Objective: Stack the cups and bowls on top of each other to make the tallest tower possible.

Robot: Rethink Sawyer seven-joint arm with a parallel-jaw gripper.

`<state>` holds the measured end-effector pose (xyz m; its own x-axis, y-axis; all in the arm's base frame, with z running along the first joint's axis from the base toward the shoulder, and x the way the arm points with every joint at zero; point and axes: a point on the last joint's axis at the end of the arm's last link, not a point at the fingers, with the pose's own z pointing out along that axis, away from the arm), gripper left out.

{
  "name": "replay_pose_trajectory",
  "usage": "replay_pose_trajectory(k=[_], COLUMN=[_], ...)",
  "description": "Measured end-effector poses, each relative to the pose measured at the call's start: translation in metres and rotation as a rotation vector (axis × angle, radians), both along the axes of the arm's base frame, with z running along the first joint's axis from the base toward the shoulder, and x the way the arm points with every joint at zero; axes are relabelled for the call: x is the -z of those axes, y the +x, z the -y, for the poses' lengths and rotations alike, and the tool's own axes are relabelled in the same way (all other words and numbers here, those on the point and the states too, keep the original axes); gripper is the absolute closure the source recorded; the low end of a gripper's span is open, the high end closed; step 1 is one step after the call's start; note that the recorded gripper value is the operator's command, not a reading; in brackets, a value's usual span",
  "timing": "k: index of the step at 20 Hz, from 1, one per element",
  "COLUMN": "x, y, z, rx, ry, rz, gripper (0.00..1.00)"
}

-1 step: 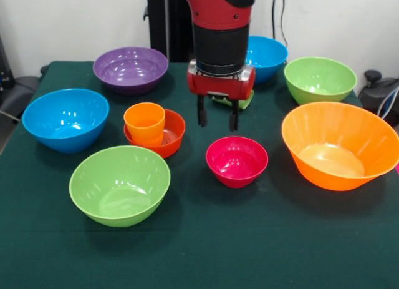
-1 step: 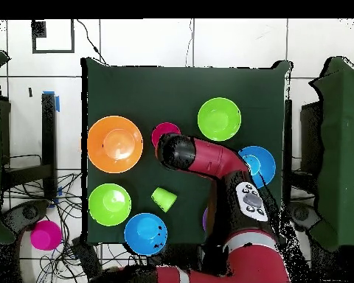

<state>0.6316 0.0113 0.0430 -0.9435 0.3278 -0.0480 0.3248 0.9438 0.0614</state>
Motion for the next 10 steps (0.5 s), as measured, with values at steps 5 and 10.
replay_pose_trajectory(k=[5,10], x=[-0.011,-0.021], y=[0.008,0.016], z=[-0.007,-0.016], rx=[0.055,0.113], ry=[0.009,0.014], rz=[0.014,0.027], gripper=[0.00,0.00])
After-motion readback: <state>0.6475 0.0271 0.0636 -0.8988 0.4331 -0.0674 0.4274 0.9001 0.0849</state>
